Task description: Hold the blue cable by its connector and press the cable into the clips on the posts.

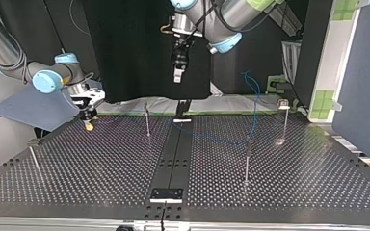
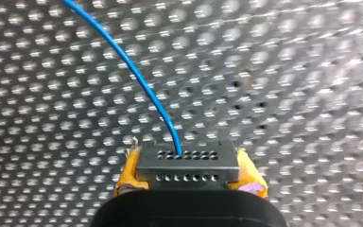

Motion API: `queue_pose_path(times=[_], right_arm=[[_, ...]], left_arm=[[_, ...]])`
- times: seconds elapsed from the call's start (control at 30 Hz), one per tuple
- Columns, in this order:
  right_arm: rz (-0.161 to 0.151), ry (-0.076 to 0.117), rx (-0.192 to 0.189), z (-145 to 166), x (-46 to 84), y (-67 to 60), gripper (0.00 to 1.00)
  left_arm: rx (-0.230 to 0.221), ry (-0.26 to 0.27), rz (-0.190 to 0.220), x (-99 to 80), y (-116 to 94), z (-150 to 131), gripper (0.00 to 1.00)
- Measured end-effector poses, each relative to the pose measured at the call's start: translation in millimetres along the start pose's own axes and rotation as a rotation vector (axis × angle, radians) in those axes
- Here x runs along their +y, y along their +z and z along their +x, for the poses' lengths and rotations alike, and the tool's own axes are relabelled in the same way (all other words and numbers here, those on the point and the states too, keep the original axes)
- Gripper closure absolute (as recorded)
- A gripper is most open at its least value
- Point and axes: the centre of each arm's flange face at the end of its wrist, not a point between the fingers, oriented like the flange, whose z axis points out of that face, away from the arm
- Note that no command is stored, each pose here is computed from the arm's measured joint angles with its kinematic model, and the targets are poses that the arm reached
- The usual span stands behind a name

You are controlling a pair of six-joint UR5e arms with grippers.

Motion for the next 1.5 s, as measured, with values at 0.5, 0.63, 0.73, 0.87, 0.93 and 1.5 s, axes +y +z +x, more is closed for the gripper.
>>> queue_pose_path(times=[0.5, 0.63, 0.73, 0.87, 0.93, 1.5], right_arm=[[0.017, -0.05, 0.112, 77, -12.8, -15.3, 1.0], [0.017, -0.052, 0.116, 79, -13.2, -15.9, 1.0], [0.018, -0.052, 0.116, 79, -13.3, -15.9, 1.0], [0.018, -0.052, 0.116, 79, -13.3, -16.0, 1.0], [0.018, -0.052, 0.116, 79, -13.3, -16.0, 1.0], [0.018, -0.052, 0.116, 79, -13.3, -16.0, 1.0]], left_arm=[[-0.03, -0.022, -0.008, 29.9, -33, -15, 0.0], [-0.031, -0.024, -0.008, 30.4, -34, -15, 0.0], [-0.032, -0.024, -0.008, 30.5, -34, -15, 0.0], [-0.032, -0.024, -0.008, 30.6, -34, -15, 0.0], [-0.032, -0.024, -0.008, 30.6, -34, -15, 0.0], [-0.032, -0.024, -0.008, 30.6, -34, -15, 0.0]])
